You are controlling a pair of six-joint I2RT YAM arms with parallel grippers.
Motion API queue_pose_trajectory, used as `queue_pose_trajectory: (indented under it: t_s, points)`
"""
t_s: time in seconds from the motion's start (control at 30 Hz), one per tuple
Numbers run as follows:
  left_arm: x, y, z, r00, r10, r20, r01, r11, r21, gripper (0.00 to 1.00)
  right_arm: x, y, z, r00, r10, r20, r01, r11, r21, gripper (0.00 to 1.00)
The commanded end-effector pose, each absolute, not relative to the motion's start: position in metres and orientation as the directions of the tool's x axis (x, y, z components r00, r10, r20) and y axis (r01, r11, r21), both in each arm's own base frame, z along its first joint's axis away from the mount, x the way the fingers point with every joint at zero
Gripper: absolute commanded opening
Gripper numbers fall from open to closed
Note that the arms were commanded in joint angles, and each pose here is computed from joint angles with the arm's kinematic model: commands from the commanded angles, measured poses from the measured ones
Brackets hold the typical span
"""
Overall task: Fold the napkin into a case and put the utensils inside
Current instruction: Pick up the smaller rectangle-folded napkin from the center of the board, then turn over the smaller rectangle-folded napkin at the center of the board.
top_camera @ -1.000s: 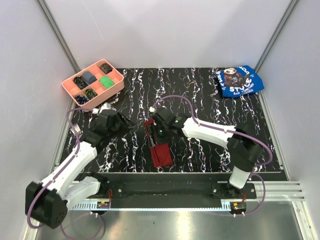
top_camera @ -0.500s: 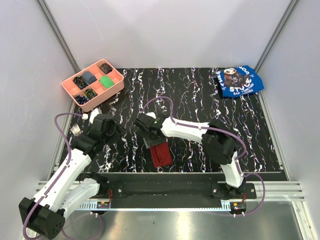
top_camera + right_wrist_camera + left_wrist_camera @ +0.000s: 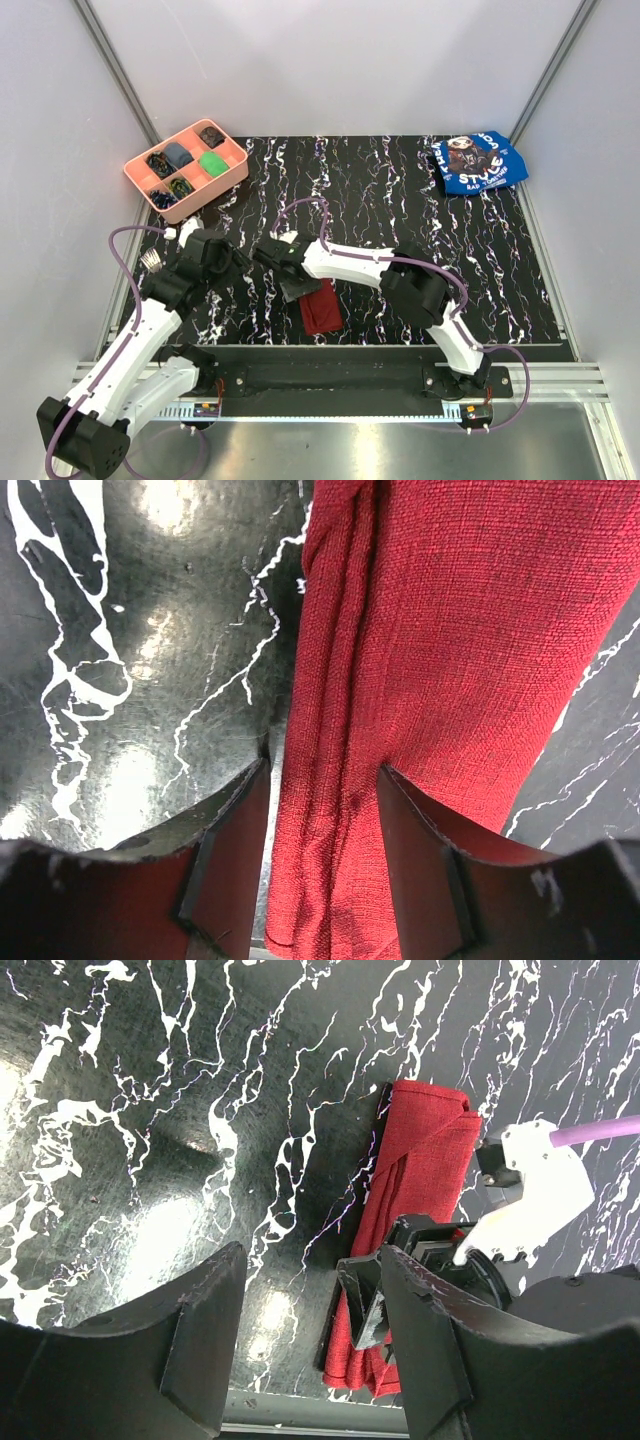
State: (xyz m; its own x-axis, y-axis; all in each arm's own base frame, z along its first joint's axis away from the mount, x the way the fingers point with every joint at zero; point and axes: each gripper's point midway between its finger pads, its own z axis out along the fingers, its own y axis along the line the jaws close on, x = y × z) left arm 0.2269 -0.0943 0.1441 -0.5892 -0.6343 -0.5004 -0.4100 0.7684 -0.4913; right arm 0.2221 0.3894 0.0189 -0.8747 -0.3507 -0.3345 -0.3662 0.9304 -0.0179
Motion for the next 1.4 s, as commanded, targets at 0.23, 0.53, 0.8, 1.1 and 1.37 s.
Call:
queue_pose_trajectory:
  t_s: [0.23, 0.53, 0.8, 1.1, 1.37]
  points:
    - [0.230, -0.092, 0.160, -0.567, -0.627, -0.534, -0.379, 0.775, -0.506, 0.60, 0.225, 0.381, 0.012, -0.866, -0.345, -0.362, -0.309, 0.938, -0.155, 0.27]
    - [0.232, -0.091, 0.168, -0.587, -0.557, -0.587, -0.306, 0.825, -0.476, 0.59, 0.221, 0.434, 0.067, -0.847, -0.324, -0.421, -0.401, 0.910, 0.107, 0.00]
    - [0.233, -0.076, 0.169, -0.584, -0.503, -0.637, -0.305, 0.864, -0.402, 0.55, 0.214, 0.483, 0.125, -0.866, -0.179, -0.467, -0.442, 0.712, 0.546, 0.00]
    - [0.233, -0.061, 0.161, -0.598, -0.467, -0.651, -0.338, 0.884, -0.324, 0.44, 0.213, 0.485, 0.143, -0.923, -0.035, -0.383, -0.372, 0.331, 0.867, 0.00]
    - [0.241, -0.079, 0.133, -0.671, -0.436, -0.599, -0.294, 0.899, -0.325, 0.40, 0.216, 0.463, 0.111, -0.942, -0.019, -0.335, -0.328, 0.255, 0.909, 0.00]
